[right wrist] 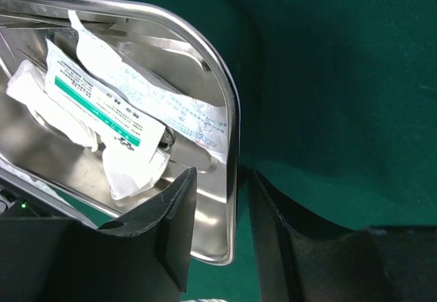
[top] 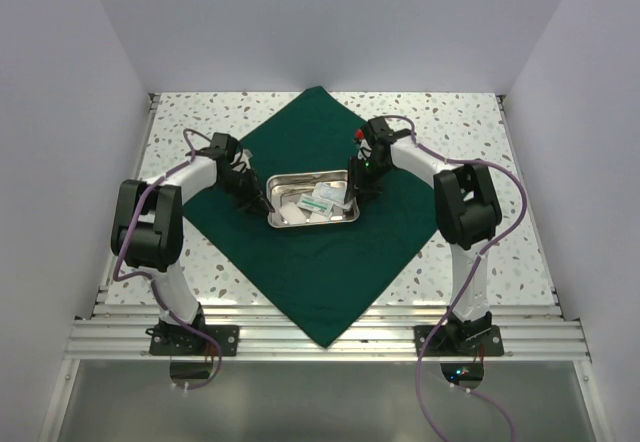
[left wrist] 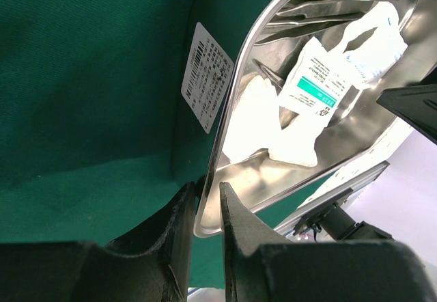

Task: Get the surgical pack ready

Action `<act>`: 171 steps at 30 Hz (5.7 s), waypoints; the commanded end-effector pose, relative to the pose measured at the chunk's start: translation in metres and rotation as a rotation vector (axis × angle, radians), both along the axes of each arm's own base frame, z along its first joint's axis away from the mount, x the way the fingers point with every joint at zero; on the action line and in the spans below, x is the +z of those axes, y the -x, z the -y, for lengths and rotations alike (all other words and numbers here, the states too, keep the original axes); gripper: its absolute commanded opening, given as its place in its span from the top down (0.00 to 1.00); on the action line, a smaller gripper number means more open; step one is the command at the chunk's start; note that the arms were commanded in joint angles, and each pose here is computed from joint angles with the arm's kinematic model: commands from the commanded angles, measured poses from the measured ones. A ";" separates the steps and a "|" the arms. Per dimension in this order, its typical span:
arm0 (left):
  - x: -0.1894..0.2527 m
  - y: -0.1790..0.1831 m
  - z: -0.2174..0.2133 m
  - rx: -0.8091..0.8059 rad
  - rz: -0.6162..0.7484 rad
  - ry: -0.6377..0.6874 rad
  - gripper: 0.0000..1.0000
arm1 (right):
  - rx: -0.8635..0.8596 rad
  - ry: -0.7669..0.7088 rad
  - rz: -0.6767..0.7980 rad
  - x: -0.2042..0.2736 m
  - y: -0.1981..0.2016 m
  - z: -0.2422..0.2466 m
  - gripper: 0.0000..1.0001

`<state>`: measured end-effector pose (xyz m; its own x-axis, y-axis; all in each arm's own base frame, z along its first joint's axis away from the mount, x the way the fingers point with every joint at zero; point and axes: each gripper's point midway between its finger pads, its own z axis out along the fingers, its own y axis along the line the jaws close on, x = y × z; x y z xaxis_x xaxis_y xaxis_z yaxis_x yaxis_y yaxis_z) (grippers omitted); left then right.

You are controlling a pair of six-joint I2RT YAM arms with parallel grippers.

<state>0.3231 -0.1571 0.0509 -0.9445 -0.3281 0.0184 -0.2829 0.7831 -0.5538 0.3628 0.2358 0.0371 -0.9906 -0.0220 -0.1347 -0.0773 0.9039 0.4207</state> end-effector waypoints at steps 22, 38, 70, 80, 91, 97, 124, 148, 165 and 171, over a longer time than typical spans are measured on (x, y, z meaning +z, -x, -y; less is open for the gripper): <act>0.021 0.002 0.018 -0.018 0.064 0.060 0.75 | 0.020 -0.031 0.043 0.029 0.014 0.000 0.60; 0.032 0.004 -0.014 -0.001 0.098 -0.101 0.48 | -0.022 0.247 0.183 0.065 -0.011 0.065 0.01; 0.105 0.055 -0.110 0.304 0.214 -0.532 0.48 | 0.966 -0.017 0.202 0.056 0.323 -0.088 0.29; 0.105 0.067 -0.110 0.276 0.236 -0.516 0.48 | 0.929 0.151 0.220 0.008 0.326 -0.127 0.45; 0.104 0.077 -0.106 0.242 0.243 -0.492 0.48 | 0.854 0.318 0.243 -0.015 0.332 -0.107 0.53; 0.098 0.083 -0.104 0.235 0.231 -0.479 0.48 | 0.862 0.385 0.244 -0.020 0.341 -0.094 0.49; 0.094 0.067 -0.101 0.247 0.221 -0.476 0.48 | 0.653 0.407 0.472 0.066 0.226 -0.095 1.00; 0.083 0.054 -0.104 0.248 0.166 -0.501 0.47 | 0.379 0.312 0.704 0.154 -0.039 -0.123 1.00; 0.077 0.053 -0.105 0.250 0.145 -0.500 0.47 | 0.311 0.342 0.667 0.115 -0.081 -0.112 1.00; 0.074 0.055 -0.105 0.256 0.136 -0.500 0.47 | 0.296 0.364 0.658 0.094 -0.098 -0.107 1.00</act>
<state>0.2566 -0.0543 0.1179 -0.8393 -0.4680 -0.2765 -0.4401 0.8836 -0.1597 0.4342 0.3389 0.1111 -0.7006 -0.4665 -0.5399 -0.4864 0.8658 -0.1170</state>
